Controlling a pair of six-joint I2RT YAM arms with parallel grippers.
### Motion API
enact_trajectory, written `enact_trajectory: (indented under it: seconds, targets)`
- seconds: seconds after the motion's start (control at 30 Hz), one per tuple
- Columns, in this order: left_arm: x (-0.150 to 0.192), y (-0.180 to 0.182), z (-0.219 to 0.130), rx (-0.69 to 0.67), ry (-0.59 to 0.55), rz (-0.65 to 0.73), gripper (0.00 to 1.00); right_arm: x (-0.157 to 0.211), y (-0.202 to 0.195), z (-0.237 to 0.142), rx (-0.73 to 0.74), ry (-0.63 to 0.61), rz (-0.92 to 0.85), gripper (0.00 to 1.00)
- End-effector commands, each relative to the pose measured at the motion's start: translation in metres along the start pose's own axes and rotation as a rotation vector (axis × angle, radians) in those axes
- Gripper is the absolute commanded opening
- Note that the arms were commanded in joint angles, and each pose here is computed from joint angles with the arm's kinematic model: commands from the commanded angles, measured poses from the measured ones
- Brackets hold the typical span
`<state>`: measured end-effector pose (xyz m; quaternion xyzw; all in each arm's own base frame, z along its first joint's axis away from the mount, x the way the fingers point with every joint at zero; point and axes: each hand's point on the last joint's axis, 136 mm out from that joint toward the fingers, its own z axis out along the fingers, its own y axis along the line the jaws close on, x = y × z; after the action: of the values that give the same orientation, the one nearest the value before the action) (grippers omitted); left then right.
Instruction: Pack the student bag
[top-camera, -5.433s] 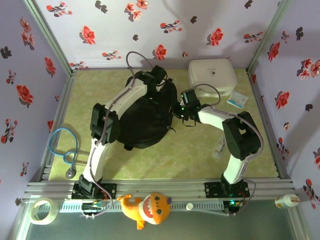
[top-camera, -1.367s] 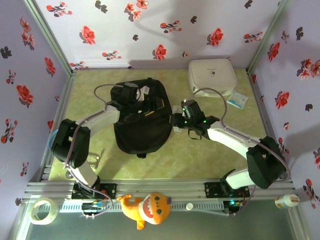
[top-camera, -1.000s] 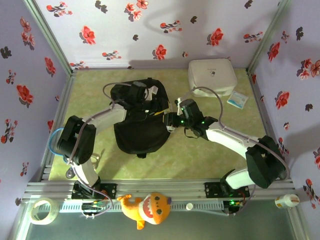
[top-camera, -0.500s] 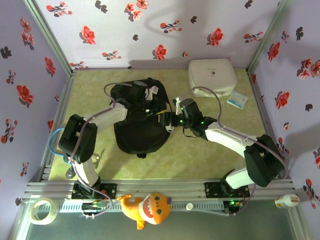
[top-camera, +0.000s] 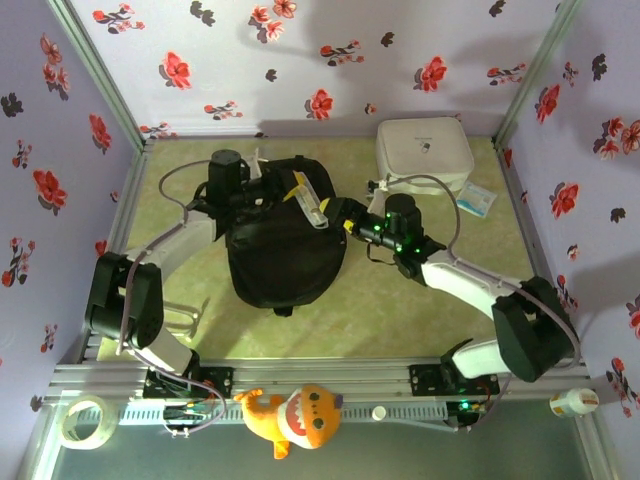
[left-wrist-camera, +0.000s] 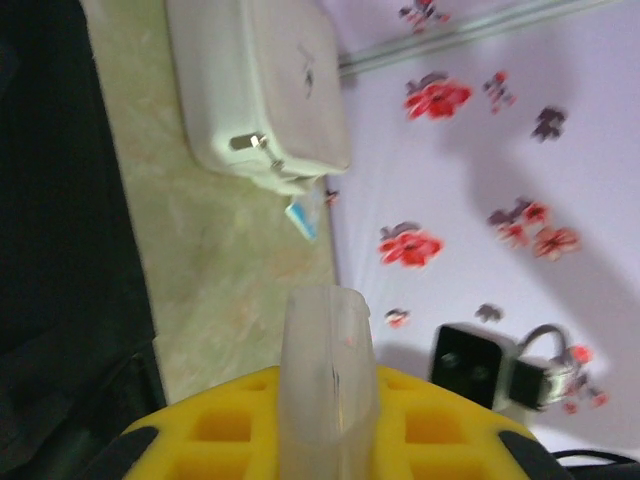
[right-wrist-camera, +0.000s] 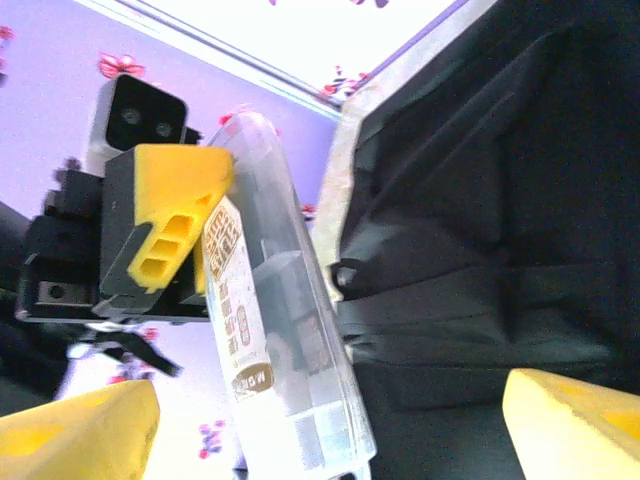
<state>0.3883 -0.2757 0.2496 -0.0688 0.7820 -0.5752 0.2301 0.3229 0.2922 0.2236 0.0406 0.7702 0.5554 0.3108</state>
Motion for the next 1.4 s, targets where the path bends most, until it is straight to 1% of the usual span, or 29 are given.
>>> enact_trajectory:
  seconds: [0.0,0.07,0.13,0.23,0.3,0.5,0.63,0.83,0.9,0.97,1.0,1.03,1.07,1.1,1.17,1.23,1.3,1.37]
  targets:
    - [-0.010,-0.040,-0.009,0.168,-0.036,-0.026,0.09,-0.008,0.043,0.010,-0.178,0.014,0.105,0.87]
    - [-0.015,-0.043,-0.010,0.195,-0.048,-0.045,0.09,-0.006,0.051,0.018,-0.208,0.037,0.117,0.84]
    - [-0.018,-0.047,-0.010,0.224,-0.058,-0.052,0.08,-0.006,0.054,0.023,-0.222,0.045,0.129,0.79]
    - [-0.020,-0.043,-0.010,0.221,-0.061,-0.063,0.08,-0.013,0.062,0.023,-0.275,0.013,0.141,0.70]
    - [-0.020,-0.039,-0.011,0.213,-0.064,-0.070,0.08,-0.018,0.064,0.022,-0.286,-0.009,0.144,0.65]
    - [-0.020,-0.035,-0.016,0.203,-0.073,-0.069,0.08,-0.024,0.063,0.022,-0.284,-0.036,0.159,0.57]
    - [-0.019,-0.031,-0.016,0.193,-0.070,-0.068,0.08,-0.023,0.064,0.026,-0.288,-0.016,0.167,0.43]
    - [-0.016,-0.029,-0.018,0.179,-0.059,-0.063,0.11,-0.024,0.062,0.031,-0.289,-0.012,0.178,0.28]
    - [-0.016,-0.025,-0.021,0.160,-0.060,-0.057,0.17,-0.025,0.061,0.031,-0.285,-0.020,0.176,0.26]
    - [-0.016,-0.014,-0.026,0.111,-0.066,-0.054,0.34,-0.026,0.058,0.030,-0.272,-0.028,0.167,0.24]
    - [-0.018,-0.008,-0.030,0.081,-0.077,-0.057,0.44,-0.026,0.056,0.030,-0.261,-0.029,0.164,0.23]
    - [-0.019,0.003,-0.035,0.028,-0.092,-0.061,0.56,-0.026,0.053,0.030,-0.245,-0.032,0.160,0.22]
    - [-0.020,0.015,-0.042,-0.030,-0.104,-0.060,0.66,-0.026,0.050,0.029,-0.228,-0.035,0.157,0.22]
    - [-0.022,0.025,-0.050,-0.079,-0.117,-0.059,0.71,-0.026,0.046,0.029,-0.209,-0.037,0.154,0.21]
    - [-0.031,0.053,-0.075,-0.186,-0.174,-0.056,0.79,-0.024,0.034,0.027,-0.146,-0.035,0.139,0.21]
    - [-0.035,0.084,-0.102,-0.311,-0.231,-0.071,0.81,-0.023,0.025,0.024,-0.089,-0.042,0.116,0.21]
    - [-0.029,0.118,-0.126,-0.463,-0.255,-0.076,0.82,-0.022,0.017,0.020,-0.034,-0.044,0.090,0.21]
    - [-0.015,0.150,-0.145,-0.614,-0.252,-0.071,0.82,-0.021,0.012,0.015,0.015,-0.046,0.058,0.21]
